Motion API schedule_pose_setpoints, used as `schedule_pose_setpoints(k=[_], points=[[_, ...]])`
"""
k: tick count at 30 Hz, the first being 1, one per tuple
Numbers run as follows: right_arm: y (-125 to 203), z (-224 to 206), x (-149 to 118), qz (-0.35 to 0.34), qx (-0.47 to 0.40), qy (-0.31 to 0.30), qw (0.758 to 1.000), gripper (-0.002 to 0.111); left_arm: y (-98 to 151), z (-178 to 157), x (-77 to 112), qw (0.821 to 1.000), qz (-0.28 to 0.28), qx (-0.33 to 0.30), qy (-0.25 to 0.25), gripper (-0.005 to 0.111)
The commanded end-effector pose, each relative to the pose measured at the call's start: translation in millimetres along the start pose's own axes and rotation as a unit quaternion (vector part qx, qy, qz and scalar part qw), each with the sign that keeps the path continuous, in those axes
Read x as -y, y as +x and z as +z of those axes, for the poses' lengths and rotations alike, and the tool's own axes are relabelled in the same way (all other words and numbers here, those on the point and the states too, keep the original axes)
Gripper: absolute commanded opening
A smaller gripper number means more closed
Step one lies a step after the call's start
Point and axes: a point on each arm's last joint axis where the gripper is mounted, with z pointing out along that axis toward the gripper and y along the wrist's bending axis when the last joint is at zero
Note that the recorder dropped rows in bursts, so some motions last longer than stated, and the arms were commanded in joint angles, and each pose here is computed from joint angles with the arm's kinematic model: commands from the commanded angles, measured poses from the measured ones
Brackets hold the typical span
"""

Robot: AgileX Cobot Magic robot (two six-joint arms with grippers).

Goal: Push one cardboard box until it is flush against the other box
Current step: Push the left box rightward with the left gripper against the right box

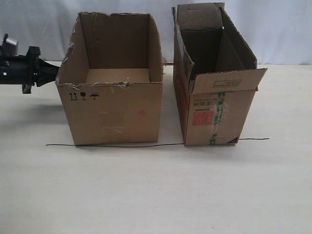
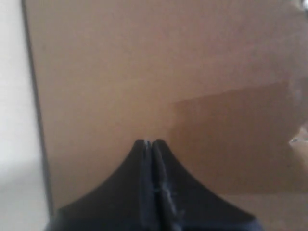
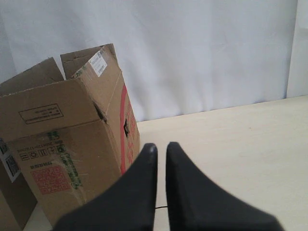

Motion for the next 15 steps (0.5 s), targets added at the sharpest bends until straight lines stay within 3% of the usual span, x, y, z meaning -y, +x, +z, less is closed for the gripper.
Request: schedule_pose_setpoints(k=[1,9,15], points=[[0.5,-0.1,-0.1,-0.003,0.003,-0.002,1.000,0.005,-2.2,16.9,11.7,1.000,-0.004,0.015,0.017,0.000],[0.5,-0.1,-0.1,-0.003,0.003,-0.002,1.000,0.005,-1.4,28.4,12.5,1.000,-0.003,0.022,0.005,0.000],[0.5,-0.1,-0.1,-0.003,0.003,-0.002,1.000,0.005,-0.2,43.7,10.0,0.998,-0.004,-0.011,0.055,0.000]])
